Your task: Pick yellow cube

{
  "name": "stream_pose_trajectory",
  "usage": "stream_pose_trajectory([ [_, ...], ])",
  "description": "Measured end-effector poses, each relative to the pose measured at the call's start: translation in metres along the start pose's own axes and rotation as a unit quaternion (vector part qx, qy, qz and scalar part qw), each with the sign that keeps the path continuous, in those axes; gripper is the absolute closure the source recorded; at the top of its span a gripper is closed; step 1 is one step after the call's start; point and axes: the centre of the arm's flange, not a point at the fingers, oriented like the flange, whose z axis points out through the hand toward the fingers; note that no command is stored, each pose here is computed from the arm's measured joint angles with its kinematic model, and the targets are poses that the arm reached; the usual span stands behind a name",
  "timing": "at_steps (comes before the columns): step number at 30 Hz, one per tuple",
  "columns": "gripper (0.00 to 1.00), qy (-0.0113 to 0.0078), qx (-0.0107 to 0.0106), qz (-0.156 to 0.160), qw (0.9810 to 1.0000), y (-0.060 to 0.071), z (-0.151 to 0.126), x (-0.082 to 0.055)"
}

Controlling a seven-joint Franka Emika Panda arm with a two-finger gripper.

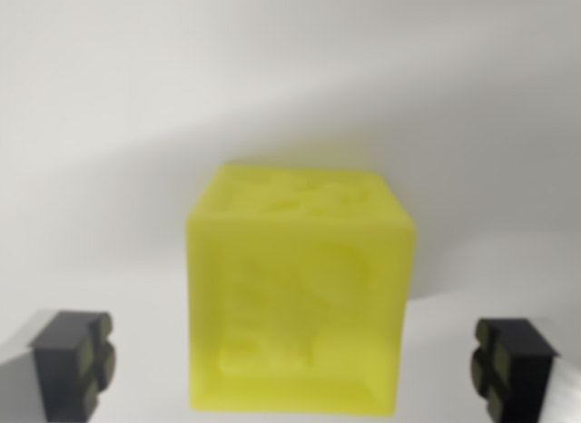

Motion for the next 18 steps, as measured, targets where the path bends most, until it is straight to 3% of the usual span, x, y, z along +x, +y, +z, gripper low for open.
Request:
stream_pose_trajectory([
  [18,0.00,-0.0001,-0.0002,0.001,1.0000,0.000,0.040,0.000],
])
